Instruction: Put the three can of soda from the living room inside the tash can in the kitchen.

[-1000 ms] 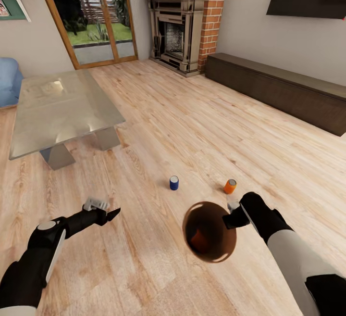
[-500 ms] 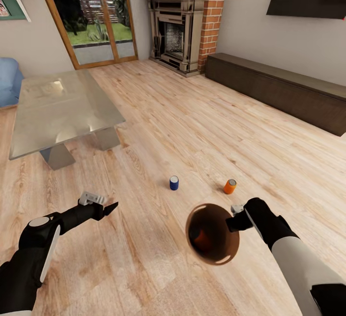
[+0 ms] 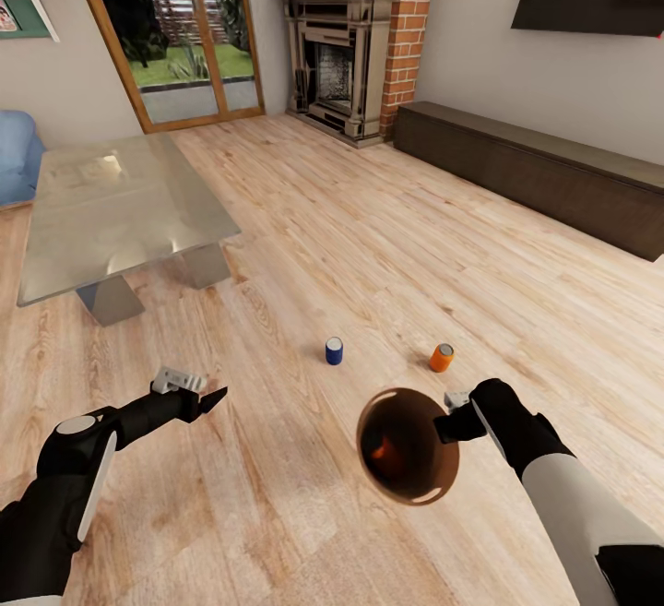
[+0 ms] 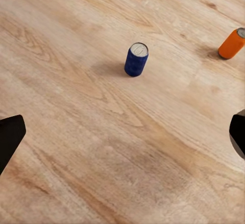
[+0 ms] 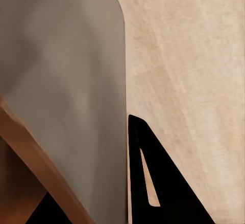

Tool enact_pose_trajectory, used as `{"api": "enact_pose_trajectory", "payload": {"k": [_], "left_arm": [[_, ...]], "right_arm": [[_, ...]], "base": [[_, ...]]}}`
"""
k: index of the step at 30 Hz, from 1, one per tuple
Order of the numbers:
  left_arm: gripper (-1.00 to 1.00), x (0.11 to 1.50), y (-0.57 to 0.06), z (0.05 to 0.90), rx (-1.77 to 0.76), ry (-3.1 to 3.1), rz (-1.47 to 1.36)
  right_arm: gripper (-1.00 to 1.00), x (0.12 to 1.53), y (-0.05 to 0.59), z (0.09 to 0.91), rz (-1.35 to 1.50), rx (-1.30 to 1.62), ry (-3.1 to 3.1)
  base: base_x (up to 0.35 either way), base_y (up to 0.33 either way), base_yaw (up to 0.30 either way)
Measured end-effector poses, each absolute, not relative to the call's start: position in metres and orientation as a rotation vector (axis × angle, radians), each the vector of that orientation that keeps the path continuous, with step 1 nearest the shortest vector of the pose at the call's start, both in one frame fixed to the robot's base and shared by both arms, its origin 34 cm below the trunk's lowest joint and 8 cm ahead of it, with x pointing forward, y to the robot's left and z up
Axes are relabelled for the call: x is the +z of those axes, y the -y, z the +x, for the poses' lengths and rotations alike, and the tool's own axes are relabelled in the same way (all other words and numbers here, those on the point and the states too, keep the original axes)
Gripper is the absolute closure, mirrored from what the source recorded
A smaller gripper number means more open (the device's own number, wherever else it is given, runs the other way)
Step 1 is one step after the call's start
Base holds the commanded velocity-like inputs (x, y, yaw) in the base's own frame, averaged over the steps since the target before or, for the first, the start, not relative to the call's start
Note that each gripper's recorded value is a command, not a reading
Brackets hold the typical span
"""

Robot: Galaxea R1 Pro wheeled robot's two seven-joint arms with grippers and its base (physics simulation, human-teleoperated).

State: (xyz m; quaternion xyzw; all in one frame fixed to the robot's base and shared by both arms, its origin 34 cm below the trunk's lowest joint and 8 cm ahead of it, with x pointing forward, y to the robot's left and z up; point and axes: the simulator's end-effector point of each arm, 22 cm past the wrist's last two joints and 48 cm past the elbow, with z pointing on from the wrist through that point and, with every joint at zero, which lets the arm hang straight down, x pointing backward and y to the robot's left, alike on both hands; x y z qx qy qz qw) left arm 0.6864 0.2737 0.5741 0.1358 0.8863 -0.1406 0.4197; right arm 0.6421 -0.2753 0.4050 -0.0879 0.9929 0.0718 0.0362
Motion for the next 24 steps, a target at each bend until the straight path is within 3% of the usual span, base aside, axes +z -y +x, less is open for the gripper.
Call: {"api": "enact_pose_trajectory", "payload": {"k": [9,24], "left_arm": [[-1.0,0.573,-0.277,0.688,-0.327,-2.224,0.334],[-1.0,0.573,-0.276,0.688,-0.325,-2.225,0.331]], "right_arm": [[1.0,0.408,0.276,0.646,-0.195,0.25,-3.04],[1.0,0.409,0.284,0.649,-0.122,0.261,-3.031]], "base": [[0.0,-0.148,-0.02],[0.015,-0.282,-0.231]]}}
